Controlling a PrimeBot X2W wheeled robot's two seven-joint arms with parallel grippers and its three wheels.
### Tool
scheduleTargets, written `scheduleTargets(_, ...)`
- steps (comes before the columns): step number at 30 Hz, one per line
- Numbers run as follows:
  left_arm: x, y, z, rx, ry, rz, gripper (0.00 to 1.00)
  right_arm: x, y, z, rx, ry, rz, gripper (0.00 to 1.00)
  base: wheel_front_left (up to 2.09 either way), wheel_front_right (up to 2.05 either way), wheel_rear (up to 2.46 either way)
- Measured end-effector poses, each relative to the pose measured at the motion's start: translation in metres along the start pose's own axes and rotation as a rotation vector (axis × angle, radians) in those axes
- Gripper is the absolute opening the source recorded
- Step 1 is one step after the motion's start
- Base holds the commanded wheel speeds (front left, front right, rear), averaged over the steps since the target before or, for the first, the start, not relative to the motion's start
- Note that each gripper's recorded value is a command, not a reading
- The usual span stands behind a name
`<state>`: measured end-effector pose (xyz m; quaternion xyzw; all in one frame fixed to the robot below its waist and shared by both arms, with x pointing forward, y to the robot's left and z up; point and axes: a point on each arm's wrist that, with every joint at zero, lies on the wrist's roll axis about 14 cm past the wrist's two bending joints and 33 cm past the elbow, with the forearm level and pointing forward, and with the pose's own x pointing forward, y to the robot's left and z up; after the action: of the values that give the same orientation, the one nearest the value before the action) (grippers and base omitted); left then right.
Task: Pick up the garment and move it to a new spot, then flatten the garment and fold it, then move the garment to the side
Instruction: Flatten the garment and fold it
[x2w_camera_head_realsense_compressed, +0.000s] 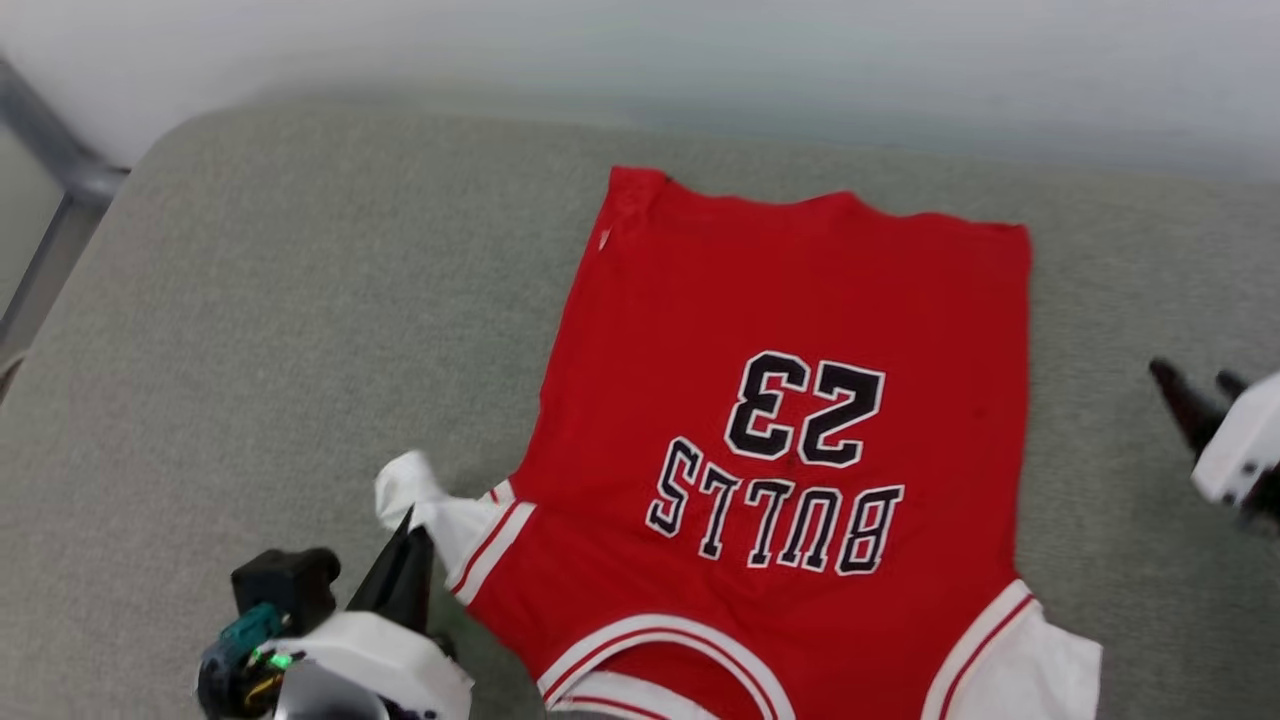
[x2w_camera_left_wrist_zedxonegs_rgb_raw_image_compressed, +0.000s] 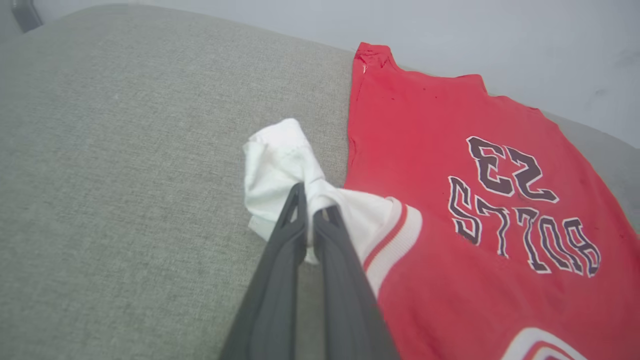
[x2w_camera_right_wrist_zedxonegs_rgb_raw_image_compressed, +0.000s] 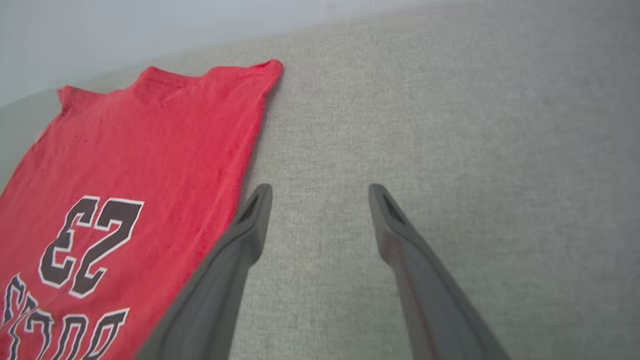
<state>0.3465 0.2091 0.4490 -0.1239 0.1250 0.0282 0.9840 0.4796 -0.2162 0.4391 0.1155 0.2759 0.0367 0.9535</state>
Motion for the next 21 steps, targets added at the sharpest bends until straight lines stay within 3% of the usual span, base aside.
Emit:
scheduleTargets(10,0.024,-0.002,0.014,-0.009,-0.059,0.012,0.0,0.088,0.035,0.031,-0.095,0.178,0.061,1.0,0.0,0.0,0.0)
scheduleTargets(14,0.035,0.003,0.01,-0.012,-0.057,0.035,0.0,0.133,0.059,0.025,-0.138,0.246,0.098,1.0,0.0,0.0,0.0)
scheduleTargets(21,0.047,0.007,-0.001,-0.007,-0.032,0.05,0.0,0.172,0.071,0.0,-0.179,0.34,0.116,1.0,0.0,0.0,0.0)
